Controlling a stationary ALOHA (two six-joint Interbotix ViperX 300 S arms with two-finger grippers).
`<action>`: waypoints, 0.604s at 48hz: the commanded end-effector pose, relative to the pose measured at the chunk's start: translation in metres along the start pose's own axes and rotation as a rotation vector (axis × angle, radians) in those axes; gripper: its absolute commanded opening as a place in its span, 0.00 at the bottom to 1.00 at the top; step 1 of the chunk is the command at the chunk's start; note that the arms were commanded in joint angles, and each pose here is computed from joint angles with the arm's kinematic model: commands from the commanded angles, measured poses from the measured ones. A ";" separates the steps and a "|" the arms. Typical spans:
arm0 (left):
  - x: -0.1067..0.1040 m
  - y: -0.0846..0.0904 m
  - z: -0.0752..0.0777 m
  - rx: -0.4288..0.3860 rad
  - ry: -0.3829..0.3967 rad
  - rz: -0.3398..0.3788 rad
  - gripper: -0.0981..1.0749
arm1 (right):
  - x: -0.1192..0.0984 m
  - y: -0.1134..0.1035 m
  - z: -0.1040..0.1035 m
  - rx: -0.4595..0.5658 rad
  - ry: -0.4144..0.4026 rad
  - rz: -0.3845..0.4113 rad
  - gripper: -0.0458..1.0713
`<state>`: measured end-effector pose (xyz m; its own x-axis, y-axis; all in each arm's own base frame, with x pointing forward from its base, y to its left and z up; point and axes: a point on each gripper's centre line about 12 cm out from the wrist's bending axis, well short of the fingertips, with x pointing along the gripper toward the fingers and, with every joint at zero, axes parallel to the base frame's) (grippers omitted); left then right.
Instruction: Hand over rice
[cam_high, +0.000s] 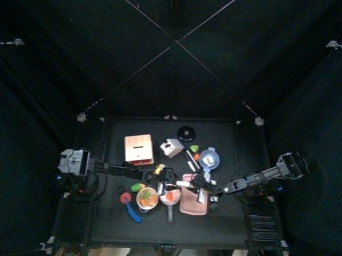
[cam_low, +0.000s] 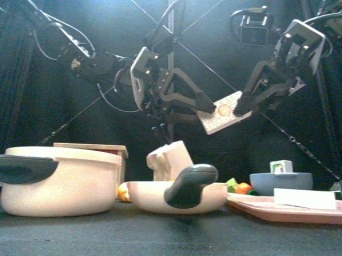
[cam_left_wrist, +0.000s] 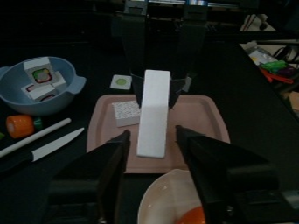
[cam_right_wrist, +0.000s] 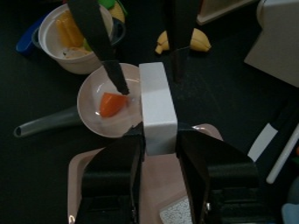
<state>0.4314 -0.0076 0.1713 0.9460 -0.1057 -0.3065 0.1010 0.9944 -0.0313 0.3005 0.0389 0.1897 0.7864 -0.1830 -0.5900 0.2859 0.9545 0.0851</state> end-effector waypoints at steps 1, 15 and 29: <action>-0.003 0.001 0.020 -0.010 -0.065 0.004 0.92 | -0.004 0.000 0.004 0.024 -0.010 0.007 0.52; -0.005 0.002 0.019 -0.026 -0.070 0.012 0.92 | -0.003 -0.002 0.001 0.040 0.001 0.002 0.52; -0.019 0.000 0.019 -0.026 -0.076 0.010 0.92 | -0.016 -0.012 -0.008 0.232 0.050 -0.035 0.52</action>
<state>0.4222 -0.0059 0.1766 0.9535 -0.0937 -0.2865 0.0811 0.9952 -0.0556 0.2859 0.0352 0.1807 0.7392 -0.1917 -0.6456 0.3961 0.8991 0.1866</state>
